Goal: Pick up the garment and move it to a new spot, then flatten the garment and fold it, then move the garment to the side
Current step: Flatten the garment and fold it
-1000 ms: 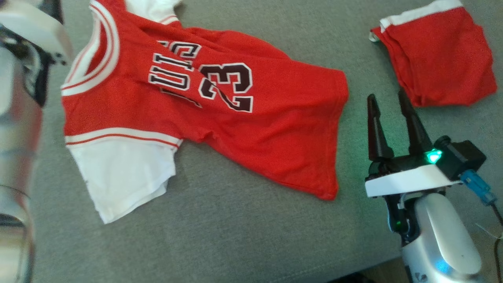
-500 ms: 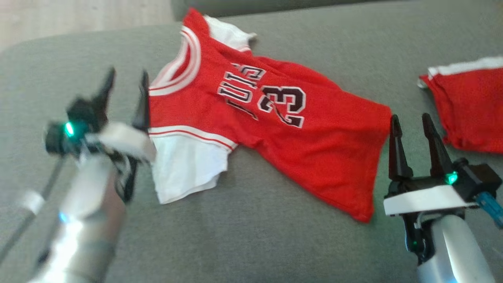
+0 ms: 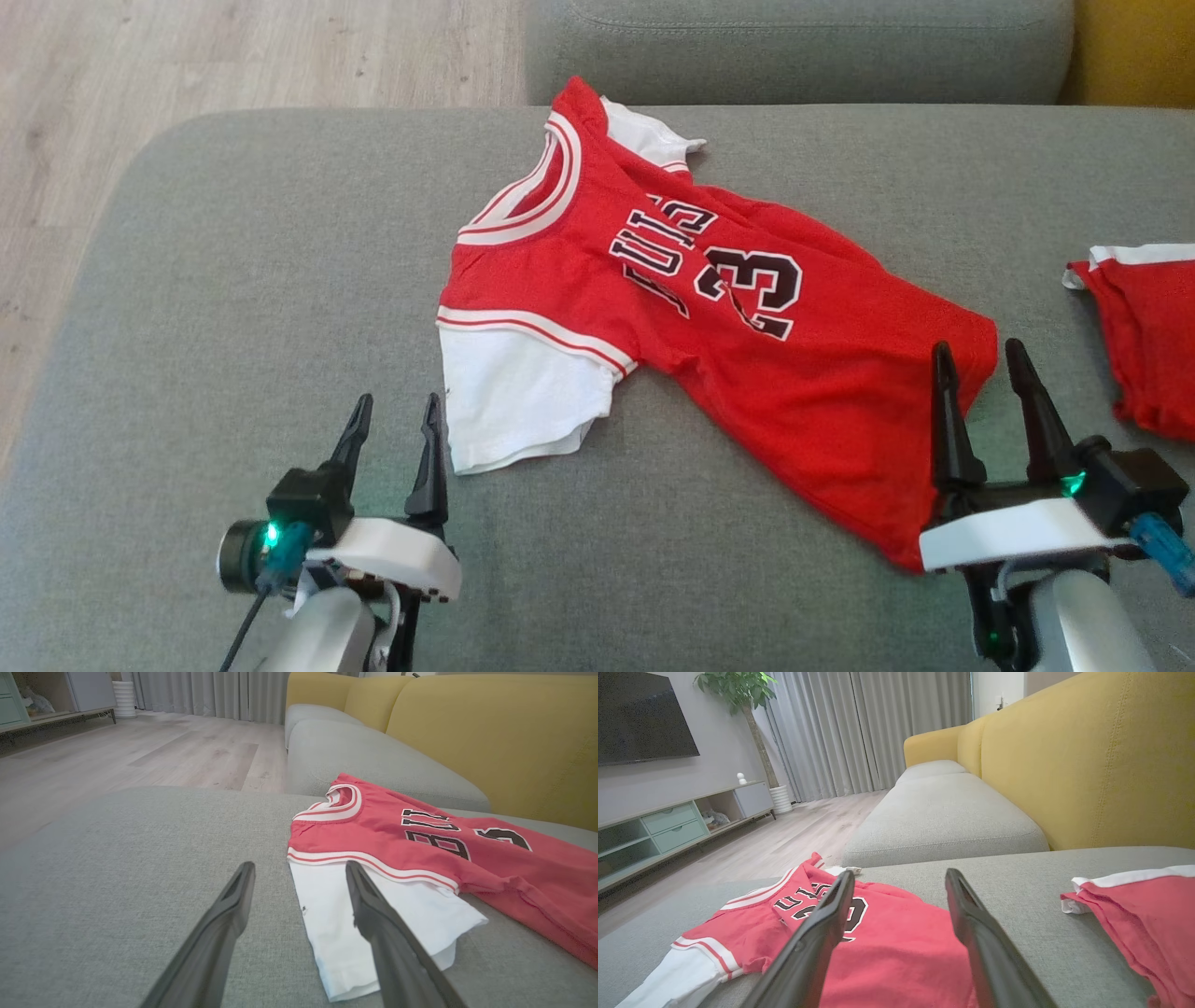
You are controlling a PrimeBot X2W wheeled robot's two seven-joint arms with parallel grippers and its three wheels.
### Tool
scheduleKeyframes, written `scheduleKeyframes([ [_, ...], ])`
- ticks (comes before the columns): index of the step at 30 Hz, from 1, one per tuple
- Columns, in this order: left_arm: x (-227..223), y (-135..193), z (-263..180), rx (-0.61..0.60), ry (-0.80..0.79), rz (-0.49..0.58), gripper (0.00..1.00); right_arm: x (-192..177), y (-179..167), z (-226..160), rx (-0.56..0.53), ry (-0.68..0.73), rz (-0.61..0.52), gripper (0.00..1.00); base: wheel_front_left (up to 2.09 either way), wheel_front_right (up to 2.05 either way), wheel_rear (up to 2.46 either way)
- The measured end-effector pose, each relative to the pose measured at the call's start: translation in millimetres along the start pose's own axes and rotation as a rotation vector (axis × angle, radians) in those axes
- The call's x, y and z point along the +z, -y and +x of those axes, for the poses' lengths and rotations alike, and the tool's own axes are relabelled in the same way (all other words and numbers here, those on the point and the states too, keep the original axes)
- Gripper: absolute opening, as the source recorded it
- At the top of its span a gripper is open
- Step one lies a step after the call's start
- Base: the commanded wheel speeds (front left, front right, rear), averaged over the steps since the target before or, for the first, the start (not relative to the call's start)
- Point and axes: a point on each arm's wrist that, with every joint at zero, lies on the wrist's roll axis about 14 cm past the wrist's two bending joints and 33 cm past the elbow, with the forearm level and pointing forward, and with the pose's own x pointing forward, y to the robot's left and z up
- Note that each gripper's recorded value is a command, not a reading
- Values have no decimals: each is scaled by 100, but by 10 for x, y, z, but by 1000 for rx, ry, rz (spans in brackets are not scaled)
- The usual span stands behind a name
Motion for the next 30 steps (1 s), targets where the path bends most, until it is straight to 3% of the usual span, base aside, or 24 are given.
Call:
scheduleKeyframes([
  [6,3,74,24,-28,-13,1,100,-31,-11,-3,4,-9,0,100,0,0,0],
  [11,-257,224,28,-83,-155,-7,100,-78,51,-33,-15,-24,1,100,0,0,0],
  [21,-708,108,16,-43,-362,41,100,-168,191,-51,-57,-50,4,100,0,0,0],
  [29,-763,123,97,-37,-410,33,100,-188,267,-64,-80,-56,8,100,0,0,0],
  [30,-773,137,95,-43,-417,32,93,-191,272,-68,-82,-57,8,100,0,0,0],
])
